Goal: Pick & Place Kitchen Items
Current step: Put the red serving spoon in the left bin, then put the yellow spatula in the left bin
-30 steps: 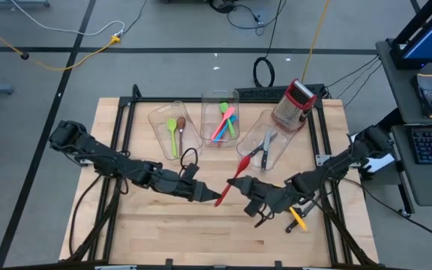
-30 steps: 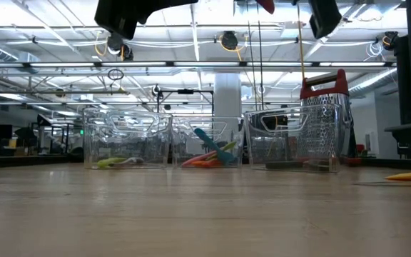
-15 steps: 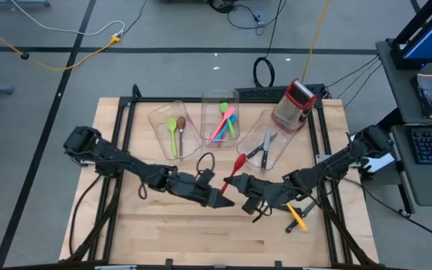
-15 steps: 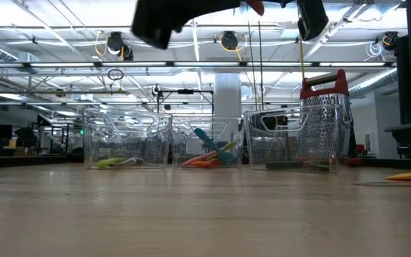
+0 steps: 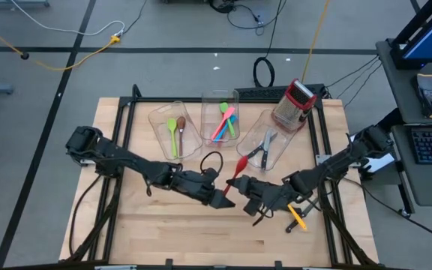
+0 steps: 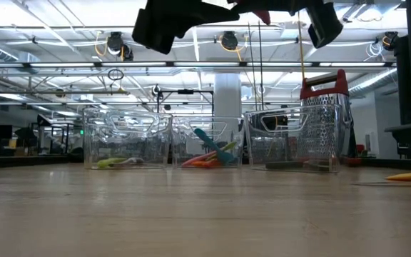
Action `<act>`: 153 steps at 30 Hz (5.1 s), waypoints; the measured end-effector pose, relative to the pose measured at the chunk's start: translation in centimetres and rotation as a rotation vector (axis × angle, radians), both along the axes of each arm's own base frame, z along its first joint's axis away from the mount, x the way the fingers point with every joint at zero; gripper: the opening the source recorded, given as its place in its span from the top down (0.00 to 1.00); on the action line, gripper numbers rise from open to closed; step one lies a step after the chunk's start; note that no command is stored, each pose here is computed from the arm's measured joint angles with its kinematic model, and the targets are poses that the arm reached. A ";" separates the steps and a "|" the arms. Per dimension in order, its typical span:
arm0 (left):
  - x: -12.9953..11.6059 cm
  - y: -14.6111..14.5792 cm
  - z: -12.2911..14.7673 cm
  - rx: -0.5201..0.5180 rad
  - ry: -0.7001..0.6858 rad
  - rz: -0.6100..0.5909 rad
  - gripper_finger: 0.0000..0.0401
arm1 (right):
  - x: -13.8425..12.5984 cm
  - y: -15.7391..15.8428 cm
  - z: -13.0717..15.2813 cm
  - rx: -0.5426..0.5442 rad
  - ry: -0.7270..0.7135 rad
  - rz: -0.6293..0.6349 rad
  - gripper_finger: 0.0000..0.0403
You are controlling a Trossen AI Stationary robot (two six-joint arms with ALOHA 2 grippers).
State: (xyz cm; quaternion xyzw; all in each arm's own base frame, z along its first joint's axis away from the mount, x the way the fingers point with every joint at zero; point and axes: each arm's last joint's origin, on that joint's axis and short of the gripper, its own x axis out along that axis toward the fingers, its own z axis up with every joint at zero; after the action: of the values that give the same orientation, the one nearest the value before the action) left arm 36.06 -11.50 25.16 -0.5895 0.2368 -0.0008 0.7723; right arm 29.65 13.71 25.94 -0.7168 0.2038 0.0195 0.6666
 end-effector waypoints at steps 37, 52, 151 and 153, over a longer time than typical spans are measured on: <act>-1.0 0.8 -2.2 0.067 0.245 0.160 0.93 | -1.7 2.5 -0.2 0.330 -0.098 -0.106 0.73; -8.4 4.7 2.0 0.240 0.483 0.553 0.93 | -2.4 1.9 -0.2 0.261 -0.256 -0.418 0.71; -13.9 17.8 4.6 0.429 0.344 0.289 0.44 | -6.9 -0.3 3.4 1.528 0.078 -0.377 0.71; -13.8 16.3 5.1 0.476 0.316 0.259 0.44 | -7.5 -0.5 3.3 1.551 0.126 -0.421 0.71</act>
State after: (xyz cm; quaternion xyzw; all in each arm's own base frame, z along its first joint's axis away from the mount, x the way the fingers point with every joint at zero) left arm 22.22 4.83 30.21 -0.4103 0.2704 0.2444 0.8360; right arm 22.19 13.18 29.29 0.0060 0.3003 0.0697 0.9513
